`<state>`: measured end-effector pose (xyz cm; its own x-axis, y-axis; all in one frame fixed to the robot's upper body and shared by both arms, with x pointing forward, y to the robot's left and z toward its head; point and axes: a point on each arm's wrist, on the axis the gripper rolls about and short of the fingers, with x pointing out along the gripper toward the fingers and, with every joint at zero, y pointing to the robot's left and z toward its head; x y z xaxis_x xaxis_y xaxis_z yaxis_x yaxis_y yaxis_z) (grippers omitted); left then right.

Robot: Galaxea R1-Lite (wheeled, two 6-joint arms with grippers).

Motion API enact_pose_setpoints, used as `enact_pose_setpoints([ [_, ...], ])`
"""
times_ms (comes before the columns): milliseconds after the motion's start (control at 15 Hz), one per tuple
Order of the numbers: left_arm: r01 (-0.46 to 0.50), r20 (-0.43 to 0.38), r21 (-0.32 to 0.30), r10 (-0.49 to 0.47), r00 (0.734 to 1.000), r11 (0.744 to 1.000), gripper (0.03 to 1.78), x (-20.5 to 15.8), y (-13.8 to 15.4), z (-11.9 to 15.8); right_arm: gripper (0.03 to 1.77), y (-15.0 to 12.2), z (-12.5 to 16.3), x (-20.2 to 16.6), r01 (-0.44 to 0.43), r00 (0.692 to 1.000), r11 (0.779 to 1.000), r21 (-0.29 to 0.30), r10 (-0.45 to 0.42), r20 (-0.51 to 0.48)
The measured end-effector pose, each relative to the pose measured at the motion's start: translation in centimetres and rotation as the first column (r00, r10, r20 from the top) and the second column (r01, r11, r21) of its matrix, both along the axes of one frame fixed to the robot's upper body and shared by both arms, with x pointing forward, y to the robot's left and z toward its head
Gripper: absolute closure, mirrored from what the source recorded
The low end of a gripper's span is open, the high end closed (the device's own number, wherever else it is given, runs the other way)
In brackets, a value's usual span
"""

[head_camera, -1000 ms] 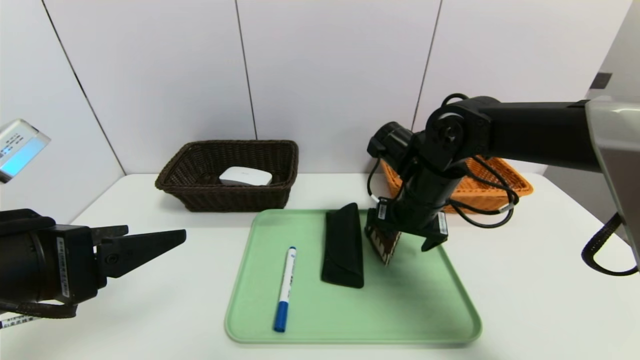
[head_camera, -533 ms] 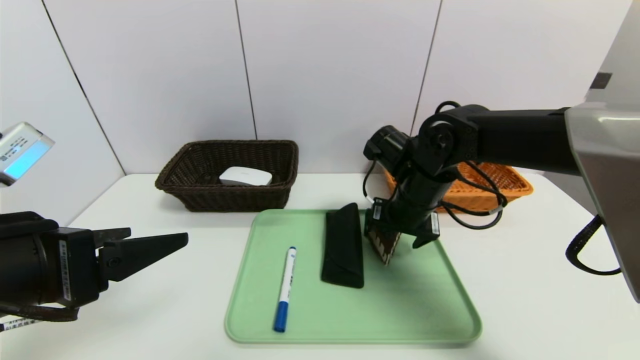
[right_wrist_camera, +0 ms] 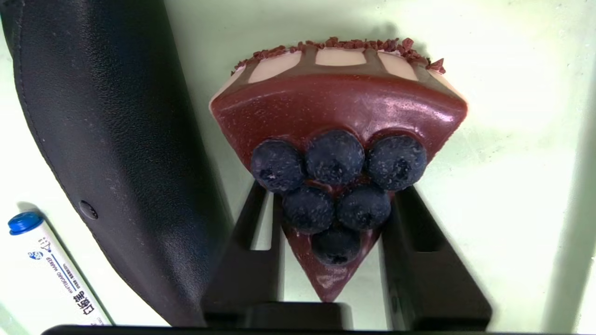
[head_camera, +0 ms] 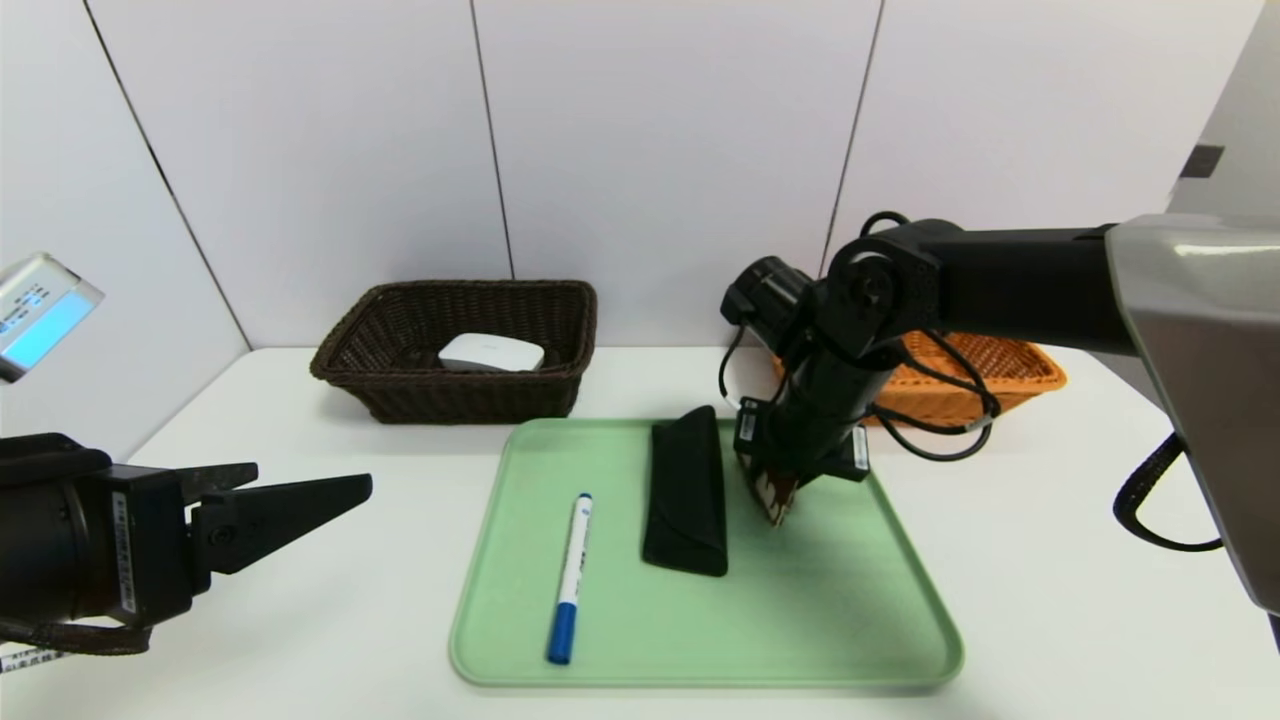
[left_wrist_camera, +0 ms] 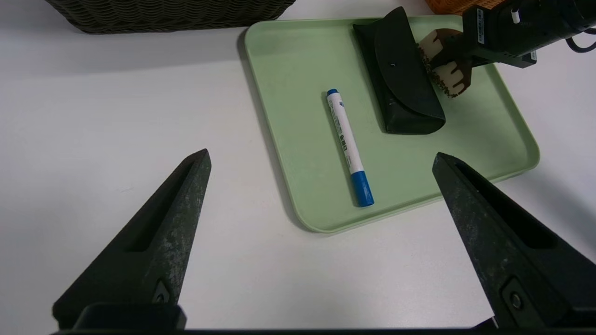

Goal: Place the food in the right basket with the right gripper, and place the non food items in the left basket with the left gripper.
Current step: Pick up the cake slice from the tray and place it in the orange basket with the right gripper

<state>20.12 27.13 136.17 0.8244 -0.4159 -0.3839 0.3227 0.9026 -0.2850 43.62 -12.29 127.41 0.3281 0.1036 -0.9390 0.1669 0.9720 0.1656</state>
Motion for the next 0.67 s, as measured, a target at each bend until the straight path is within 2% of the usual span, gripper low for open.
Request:
enact_pose_setpoints([
  [200, -0.001, -0.004, 0.003, 0.001, 1.000, 1.000, 0.12, -0.2, 0.1, -0.3, 1.25, 0.4, 1.4, -1.1, -0.016, 1.000, 1.000, 0.019, 0.015, 0.021],
  [467, 0.000, -0.002, 0.001, 0.000, 1.000, 1.000, 0.12, -0.5, 0.3, -0.4, 1.25, 0.8, 6.1, -5.1, -0.086, 0.993, 0.994, 0.074, 0.079, 0.086],
  [667, 0.011, -0.002, -0.004, -0.011, 1.000, 1.000, 0.12, -0.6, 0.3, -0.4, 1.25, -0.2, 11.0, -8.1, -0.176, 0.967, 0.966, 0.190, 0.133, 0.219],
])
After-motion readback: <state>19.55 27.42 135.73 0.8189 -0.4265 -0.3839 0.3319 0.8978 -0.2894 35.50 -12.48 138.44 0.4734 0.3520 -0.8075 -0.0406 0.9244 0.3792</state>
